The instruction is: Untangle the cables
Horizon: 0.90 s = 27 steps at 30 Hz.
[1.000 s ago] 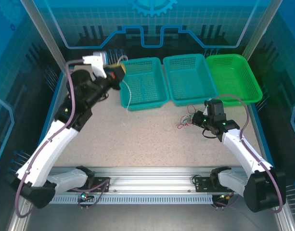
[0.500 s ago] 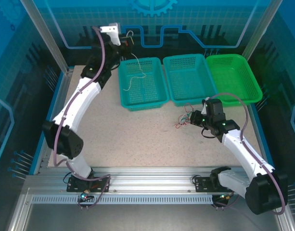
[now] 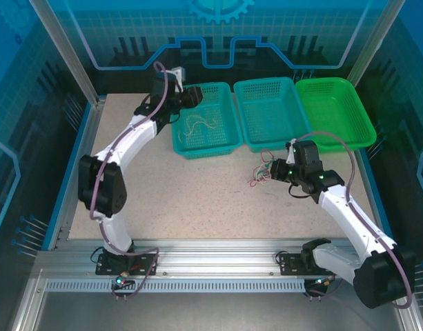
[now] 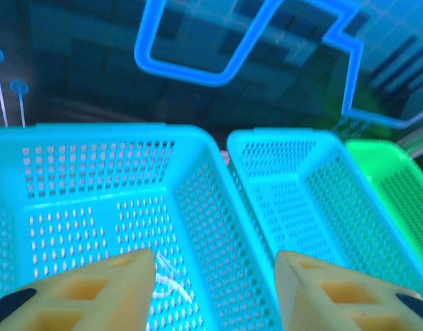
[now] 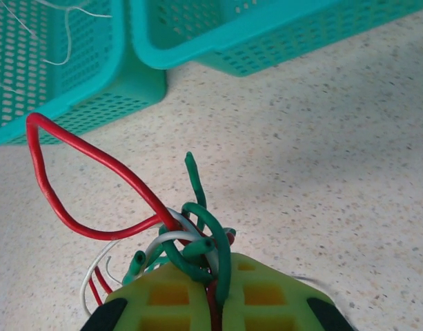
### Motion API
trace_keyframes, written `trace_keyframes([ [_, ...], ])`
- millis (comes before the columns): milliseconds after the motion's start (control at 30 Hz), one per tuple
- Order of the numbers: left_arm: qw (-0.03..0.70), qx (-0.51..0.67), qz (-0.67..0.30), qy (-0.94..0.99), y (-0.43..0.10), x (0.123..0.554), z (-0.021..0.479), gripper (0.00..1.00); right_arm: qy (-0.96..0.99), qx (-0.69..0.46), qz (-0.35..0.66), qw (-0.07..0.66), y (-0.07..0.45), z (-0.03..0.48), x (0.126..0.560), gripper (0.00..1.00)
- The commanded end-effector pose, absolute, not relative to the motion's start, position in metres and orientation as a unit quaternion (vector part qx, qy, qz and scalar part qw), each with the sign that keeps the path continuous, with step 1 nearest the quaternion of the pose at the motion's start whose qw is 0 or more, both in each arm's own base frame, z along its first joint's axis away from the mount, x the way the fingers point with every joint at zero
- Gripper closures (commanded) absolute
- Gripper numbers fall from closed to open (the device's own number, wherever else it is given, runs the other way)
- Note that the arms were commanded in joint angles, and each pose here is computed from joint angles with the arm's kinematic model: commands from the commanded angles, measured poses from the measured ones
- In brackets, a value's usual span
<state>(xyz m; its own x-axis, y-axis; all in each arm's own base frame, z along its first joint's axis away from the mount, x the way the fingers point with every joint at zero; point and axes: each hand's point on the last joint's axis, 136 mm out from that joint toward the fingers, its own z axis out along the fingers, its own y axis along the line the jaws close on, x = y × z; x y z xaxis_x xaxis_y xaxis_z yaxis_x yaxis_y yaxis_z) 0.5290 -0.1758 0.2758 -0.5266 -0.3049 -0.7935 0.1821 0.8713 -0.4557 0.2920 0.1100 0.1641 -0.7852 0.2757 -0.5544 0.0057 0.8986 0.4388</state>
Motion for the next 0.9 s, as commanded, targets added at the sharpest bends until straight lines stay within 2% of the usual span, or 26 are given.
trace_keyframes([
  [0, 0.551, 0.019, -0.313, 0.773, -0.186, 0.476, 0.363, 0.49, 0.913, 0.016, 0.236, 0.331, 0.134, 0.189, 0.293, 0.99],
  [100, 0.55, 0.095, -0.338, 0.758, -0.212, 0.418, 0.365, 0.48, 0.911, -0.009, 0.243, 0.332, 0.147, 0.199, 0.297, 0.98],
  [233, 0.529, 0.217, -0.338, 0.748, -0.255, 0.337, 0.332, 0.46, 0.91, -0.041, 0.253, 0.327, 0.164, 0.206, 0.299, 0.99],
  [400, 0.476, 0.248, -0.383, 0.752, -0.282, 0.277, 0.288, 0.46, 0.91, -0.07, 0.254, 0.321, 0.182, 0.211, 0.302, 0.99],
  [567, 0.417, 0.25, -0.396, 0.779, -0.288, 0.253, 0.226, 0.46, 0.908, -0.083, 0.272, 0.309, 0.195, 0.214, 0.299, 0.99],
  [667, 0.388, 0.267, -0.359, 0.806, -0.281, 0.25, 0.181, 0.45, 0.905, -0.089, 0.282, 0.305, 0.2, 0.217, 0.294, 0.99],
  [733, 0.377, 0.289, -0.346, 0.809, -0.281, 0.247, 0.159, 0.39, 0.902, -0.098, 0.291, 0.302, 0.205, 0.219, 0.29, 0.99],
  [867, 0.36, 0.33, -0.382, 0.785, -0.301, 0.242, 0.147, 0.16, 0.898, -0.111, 0.308, 0.295, 0.215, 0.222, 0.287, 0.99],
])
